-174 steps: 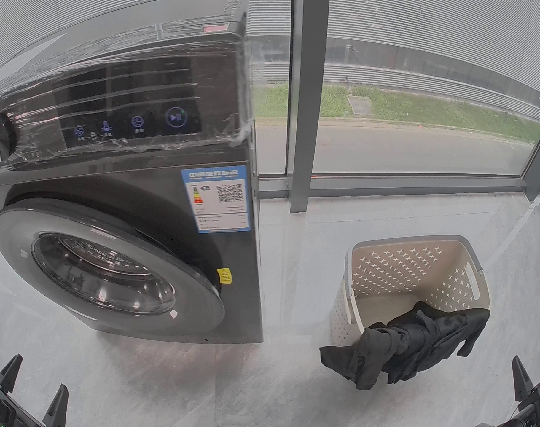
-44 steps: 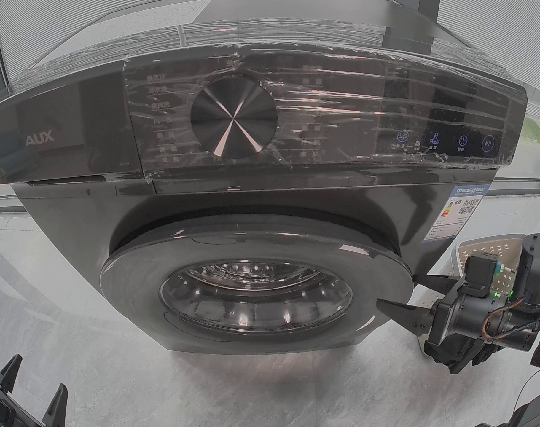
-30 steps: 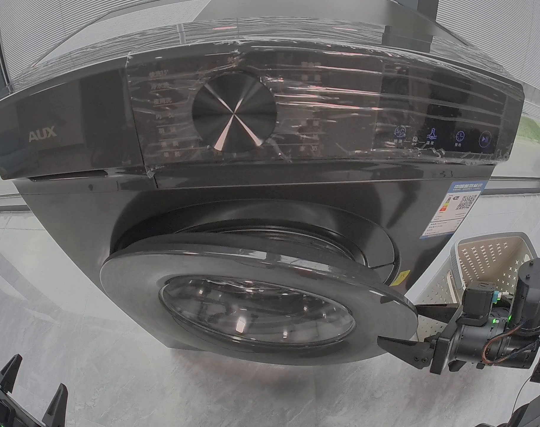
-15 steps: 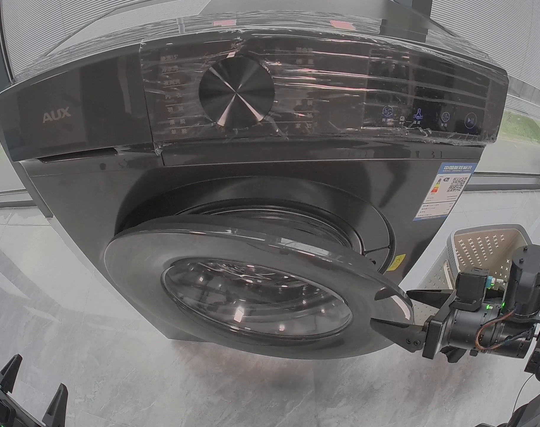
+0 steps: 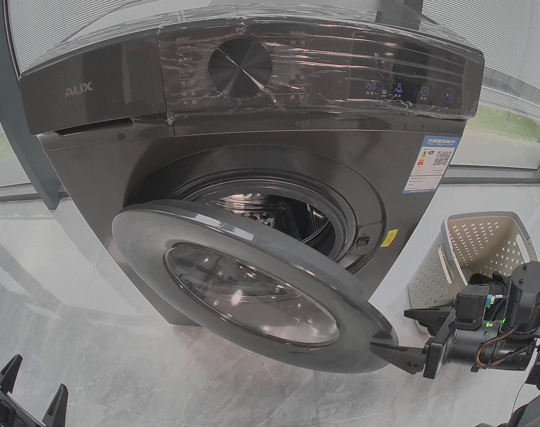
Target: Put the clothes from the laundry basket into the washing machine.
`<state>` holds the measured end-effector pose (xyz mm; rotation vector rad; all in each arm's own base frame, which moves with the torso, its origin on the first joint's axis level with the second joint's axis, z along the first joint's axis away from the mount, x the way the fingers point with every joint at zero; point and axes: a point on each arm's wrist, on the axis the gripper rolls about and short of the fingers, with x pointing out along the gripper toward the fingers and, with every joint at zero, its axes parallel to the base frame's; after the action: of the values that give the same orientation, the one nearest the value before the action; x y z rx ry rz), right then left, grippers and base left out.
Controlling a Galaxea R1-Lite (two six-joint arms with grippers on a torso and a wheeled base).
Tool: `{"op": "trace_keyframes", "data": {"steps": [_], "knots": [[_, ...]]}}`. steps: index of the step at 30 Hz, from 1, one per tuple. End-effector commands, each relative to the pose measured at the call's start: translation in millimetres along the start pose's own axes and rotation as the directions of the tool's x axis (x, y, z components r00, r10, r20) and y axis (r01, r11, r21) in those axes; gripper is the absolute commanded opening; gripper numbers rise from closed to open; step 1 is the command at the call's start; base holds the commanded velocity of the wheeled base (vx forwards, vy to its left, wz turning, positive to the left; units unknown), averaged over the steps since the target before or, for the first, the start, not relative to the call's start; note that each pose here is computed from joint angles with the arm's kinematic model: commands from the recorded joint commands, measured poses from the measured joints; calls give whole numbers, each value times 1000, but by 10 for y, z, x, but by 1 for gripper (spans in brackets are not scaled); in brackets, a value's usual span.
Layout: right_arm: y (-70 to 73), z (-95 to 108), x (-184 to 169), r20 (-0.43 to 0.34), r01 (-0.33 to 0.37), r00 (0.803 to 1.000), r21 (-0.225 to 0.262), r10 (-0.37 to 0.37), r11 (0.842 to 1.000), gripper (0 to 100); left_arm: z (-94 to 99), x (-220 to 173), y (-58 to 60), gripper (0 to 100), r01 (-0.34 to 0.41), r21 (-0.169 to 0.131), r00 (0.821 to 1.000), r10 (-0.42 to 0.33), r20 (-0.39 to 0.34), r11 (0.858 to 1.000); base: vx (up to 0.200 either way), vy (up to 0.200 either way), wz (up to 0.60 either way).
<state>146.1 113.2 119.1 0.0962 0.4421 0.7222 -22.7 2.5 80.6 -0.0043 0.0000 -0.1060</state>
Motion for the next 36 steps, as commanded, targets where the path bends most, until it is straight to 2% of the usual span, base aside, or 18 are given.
{"op": "trace_keyframes", "data": {"steps": [1, 8, 9, 16, 19, 26, 29, 36], "knots": [[-5, 153, 47, 56, 7, 998, -2, -7, 1000, 100, -53, 1, 1, 100, 1, 0, 1000, -1, -2, 1000, 0, 0, 0], [-24, 111, 313, -7, 5, 1000, 3, -5, 1000, 100, -53, 1, 0, 100, 0, 0, 1000, 0, -2, 1000, -171, 0, 0], [7, 81, 348, -5, -16, 1000, -2, 16, 1000, 100, -51, 1, 1, 100, 1, 0, 1000, -1, 0, 1000, 0, 0, 0], [129, 22, 329, 6, -72, 997, -12, 72, 997, 100, -53, 1, 1, 100, 1, 0, 1000, -1, -2, 1000, 0, 0, 0], [125, -8, 284, 0, -71, 997, -13, 71, 997, 100, -51, 1, 0, 100, 0, 0, 1000, 0, 0, 1000, 0, 0, 0], [104, 87, 333, 32, -52, 998, -13, 53, 999, 100, -51, 1, 1, 100, 1, 0, 1000, -1, 0, 1000, 0, 0, 0], [96, 63, 389, 19, -43, 999, -12, 43, 999, 100, -53, 1, 0, 100, 0, 0, 1000, 0, -2, 1000, -200, 0, 0], [158, -34, 324, -16, -77, 997, -15, 77, 997, 100, -51, 1, 0, 100, 0, 0, 1000, 0, 0, 1000, 0, 0, 0]]}}
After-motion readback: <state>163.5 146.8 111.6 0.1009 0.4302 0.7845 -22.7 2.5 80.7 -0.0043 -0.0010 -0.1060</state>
